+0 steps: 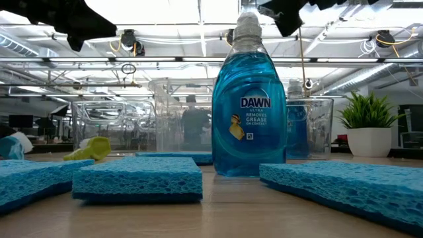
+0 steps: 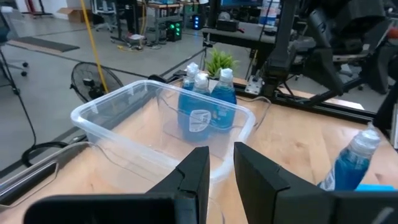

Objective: Pick & Place Kitchen Sink Supplies
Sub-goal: Put the blue dish soap into the right transparent bin

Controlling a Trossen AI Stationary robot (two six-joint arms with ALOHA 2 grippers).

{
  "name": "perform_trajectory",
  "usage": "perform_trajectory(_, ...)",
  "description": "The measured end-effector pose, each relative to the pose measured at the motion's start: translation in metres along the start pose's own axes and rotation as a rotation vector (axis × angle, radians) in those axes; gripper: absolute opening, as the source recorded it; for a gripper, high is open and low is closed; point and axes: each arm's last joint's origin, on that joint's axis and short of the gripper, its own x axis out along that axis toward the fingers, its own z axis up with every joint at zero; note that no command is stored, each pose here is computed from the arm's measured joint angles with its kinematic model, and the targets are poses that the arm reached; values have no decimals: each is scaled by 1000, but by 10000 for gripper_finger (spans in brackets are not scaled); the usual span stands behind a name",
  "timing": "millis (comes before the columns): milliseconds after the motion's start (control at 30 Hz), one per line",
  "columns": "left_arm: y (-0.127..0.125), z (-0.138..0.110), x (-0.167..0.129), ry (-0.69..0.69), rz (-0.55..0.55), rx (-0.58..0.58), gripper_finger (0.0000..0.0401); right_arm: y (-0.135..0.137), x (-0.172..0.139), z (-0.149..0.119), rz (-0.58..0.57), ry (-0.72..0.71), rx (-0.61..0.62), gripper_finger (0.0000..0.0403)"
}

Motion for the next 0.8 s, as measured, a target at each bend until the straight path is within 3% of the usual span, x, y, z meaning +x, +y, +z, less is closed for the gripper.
perform_trajectory(400, -1, 0, 0, 10, -42, 0, 77, -6, 38, -11, -62, 98, 4, 293)
perform_trajectory(800, -1, -1, 0, 15, -43, 3, 77, -1, 57, -27, -41, 159, 36, 293)
